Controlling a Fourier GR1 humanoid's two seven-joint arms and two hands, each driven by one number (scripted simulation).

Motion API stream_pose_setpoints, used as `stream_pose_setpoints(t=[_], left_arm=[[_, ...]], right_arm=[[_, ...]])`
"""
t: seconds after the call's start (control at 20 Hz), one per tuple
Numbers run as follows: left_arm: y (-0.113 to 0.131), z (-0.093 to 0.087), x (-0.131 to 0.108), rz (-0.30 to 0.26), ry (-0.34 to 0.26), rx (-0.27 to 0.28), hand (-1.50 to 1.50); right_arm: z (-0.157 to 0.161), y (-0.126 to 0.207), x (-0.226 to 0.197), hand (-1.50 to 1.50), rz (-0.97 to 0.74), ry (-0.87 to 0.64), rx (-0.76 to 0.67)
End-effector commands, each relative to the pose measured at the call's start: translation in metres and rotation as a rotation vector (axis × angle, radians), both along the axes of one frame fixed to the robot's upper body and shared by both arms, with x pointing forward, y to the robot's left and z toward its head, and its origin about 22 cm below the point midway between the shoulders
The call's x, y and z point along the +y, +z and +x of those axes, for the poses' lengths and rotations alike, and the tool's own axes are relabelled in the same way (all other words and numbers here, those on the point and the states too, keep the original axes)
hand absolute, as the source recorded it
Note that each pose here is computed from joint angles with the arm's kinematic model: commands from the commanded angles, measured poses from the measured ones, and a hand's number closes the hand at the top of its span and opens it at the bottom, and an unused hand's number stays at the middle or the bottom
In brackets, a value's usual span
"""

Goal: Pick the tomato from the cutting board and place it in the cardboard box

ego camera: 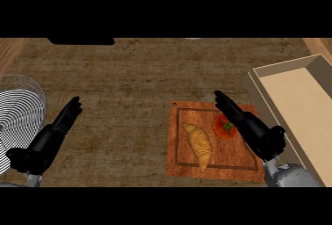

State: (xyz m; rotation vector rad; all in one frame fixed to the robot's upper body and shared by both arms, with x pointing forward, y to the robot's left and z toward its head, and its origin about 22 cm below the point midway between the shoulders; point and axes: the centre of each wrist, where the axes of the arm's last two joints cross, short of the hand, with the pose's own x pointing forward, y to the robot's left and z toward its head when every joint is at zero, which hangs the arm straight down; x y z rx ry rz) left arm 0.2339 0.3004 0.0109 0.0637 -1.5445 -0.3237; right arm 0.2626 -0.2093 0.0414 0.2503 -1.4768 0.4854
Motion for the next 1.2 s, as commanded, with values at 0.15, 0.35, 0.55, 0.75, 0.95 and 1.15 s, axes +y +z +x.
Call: stream_pose_setpoints(t=[0.15, 0.35, 0.55, 0.75, 0.95, 1.15], left_arm=[[0.036, 0.026, 0.001, 0.096, -0.03, -0.175, 0.0], [0.052, 0.038, -0.015, 0.115, -0.087, -0.231, 0.0], [0.061, 0.045, -0.023, 0.124, -0.137, -0.212, 0.0], [0.059, 0.051, -0.038, 0.126, -0.156, -0.219, 0.0], [0.057, 0.047, -0.026, 0.125, -0.133, -0.219, 0.0], [0.063, 0.055, -0.024, 0.122, -0.127, -0.22, 0.0]], right_arm=[[0.023, 0.115, -0.039, -1.5, 0.171, 0.101, -0.541], [0.034, 0.162, -0.109, -1.5, -0.117, 0.062, -0.771], [0.037, 0.128, -0.156, -1.5, -0.063, 0.151, -0.864], [0.046, 0.131, -0.16, -1.5, -0.216, 0.272, -1.014], [0.041, 0.122, -0.178, -1.5, -0.373, 0.371, -1.058], [0.038, 0.136, -0.142, -1.5, -0.646, 0.439, -1.049]])
